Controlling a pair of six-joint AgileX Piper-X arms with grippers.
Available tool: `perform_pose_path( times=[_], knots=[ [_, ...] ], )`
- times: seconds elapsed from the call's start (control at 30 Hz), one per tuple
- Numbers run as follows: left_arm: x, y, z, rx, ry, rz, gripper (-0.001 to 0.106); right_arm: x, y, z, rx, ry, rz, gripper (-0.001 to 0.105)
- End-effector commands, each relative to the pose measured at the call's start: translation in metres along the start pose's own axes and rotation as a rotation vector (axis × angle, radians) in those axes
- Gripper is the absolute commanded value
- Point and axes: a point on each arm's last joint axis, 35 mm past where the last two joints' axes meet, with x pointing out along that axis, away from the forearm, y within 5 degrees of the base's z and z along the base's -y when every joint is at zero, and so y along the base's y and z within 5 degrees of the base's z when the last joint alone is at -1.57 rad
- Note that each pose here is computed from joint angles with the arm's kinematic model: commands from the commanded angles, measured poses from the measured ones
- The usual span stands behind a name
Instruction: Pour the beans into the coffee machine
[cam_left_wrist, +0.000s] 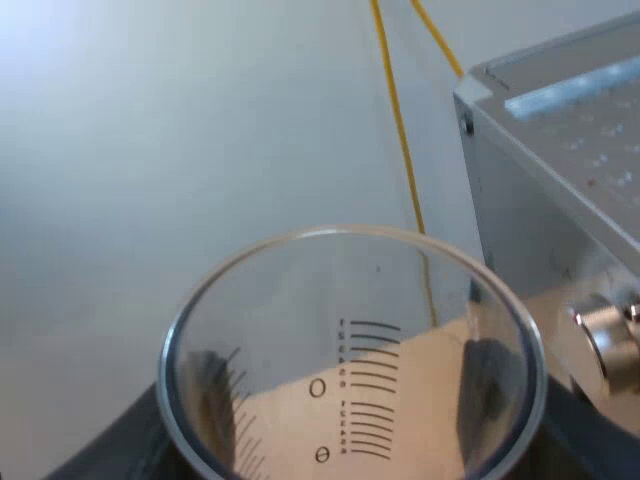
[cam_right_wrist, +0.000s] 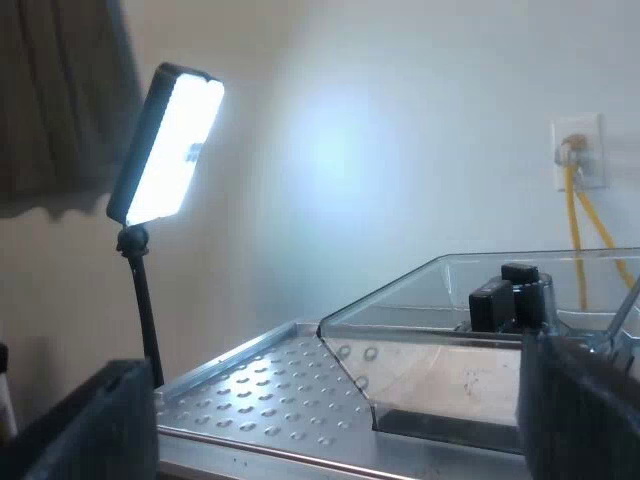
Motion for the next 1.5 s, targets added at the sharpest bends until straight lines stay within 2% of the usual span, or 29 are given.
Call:
perform_pose_path(
  times=[0.03, 0.3, 0.6, 0.77, 0.87, 1.2, 1.5],
  knots=[
    [-0.008, -0.001, 0.018, 0.030, -0.053, 0.002, 0.033, -0.001, -0.001, 0.005, -0.005, -0.035, -0.010, 0.078],
    [-0.008, -0.004, 0.038, 0.033, -0.045, -0.019, 0.033, -0.001, -0.001, 0.005, -0.005, -0.034, -0.010, 0.078],
    [0.017, -0.029, 0.054, 0.048, 0.029, -0.101, 0.033, -0.001, -0.001, 0.005, -0.005, -0.034, -0.010, 0.078],
    [0.033, -0.044, 0.066, 0.114, 0.055, -0.108, 0.033, -0.001, -0.001, 0.005, -0.005, -0.034, -0.010, 0.078],
    [0.042, -0.051, 0.070, 0.125, 0.059, -0.117, 0.033, -0.001, -0.001, 0.005, -0.005, -0.034, -0.010, 0.078],
    [0.065, -0.054, 0.079, 0.128, 0.104, -0.122, 0.033, -0.001, -0.001, 0.005, -0.005, -0.030, -0.009, 0.078],
    [0.079, -0.055, 0.098, 0.126, 0.070, -0.119, 0.033, -0.001, -0.001, 0.005, -0.006, -0.027, -0.008, 0.078]
  ],
)
